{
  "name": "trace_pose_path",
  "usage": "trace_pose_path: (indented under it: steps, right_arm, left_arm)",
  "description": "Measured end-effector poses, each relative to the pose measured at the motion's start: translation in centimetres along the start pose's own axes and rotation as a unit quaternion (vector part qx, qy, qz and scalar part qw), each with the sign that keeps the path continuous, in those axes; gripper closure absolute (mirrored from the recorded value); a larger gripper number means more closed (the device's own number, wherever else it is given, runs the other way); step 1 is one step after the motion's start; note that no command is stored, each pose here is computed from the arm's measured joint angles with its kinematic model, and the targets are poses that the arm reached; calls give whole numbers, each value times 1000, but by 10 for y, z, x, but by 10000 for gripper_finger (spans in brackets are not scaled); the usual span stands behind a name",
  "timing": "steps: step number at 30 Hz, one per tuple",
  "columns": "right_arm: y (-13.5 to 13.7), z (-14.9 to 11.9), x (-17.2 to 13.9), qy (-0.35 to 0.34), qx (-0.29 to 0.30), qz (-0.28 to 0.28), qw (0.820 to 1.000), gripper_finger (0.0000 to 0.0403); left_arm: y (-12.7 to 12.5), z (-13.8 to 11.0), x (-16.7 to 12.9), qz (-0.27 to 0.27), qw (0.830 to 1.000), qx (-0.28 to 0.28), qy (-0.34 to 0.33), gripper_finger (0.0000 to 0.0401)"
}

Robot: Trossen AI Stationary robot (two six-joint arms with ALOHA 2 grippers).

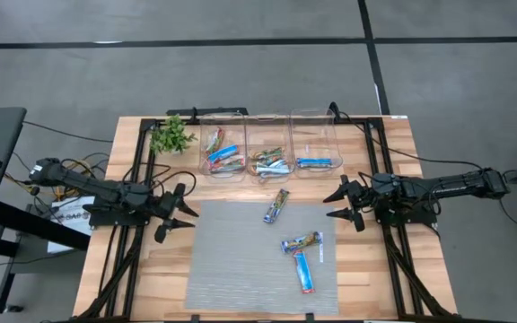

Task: Pick and place Granola Bars by type
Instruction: Put the red granola bar into the left transparent bin

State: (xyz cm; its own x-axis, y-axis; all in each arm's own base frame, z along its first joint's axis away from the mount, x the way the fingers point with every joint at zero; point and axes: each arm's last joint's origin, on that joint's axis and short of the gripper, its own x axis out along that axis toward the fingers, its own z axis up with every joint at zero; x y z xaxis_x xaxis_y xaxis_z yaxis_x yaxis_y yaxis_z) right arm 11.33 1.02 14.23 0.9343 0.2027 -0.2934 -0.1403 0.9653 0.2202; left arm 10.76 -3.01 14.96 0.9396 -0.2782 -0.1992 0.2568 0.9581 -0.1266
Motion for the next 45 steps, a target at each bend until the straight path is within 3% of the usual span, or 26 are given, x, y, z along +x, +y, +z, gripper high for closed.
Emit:
trace_pose_path:
  steps: [10,21,29,45]
  right_arm:
    - [0,0,0,0,0,0,1000,177]
    - [0,0,0,0,0,0,1000,177]
    - [0,0,0,0,0,0,1000,177]
    - [0,0,0,0,0,0,1000,177]
  left_arm:
    - [10,13,-14,69,985,134,-83,252]
    - [24,20,-23,167,950,242,-105,252]
    - [34,21,-26,219,943,232,-97,252]
    - [35,19,-25,217,945,229,-89,252]
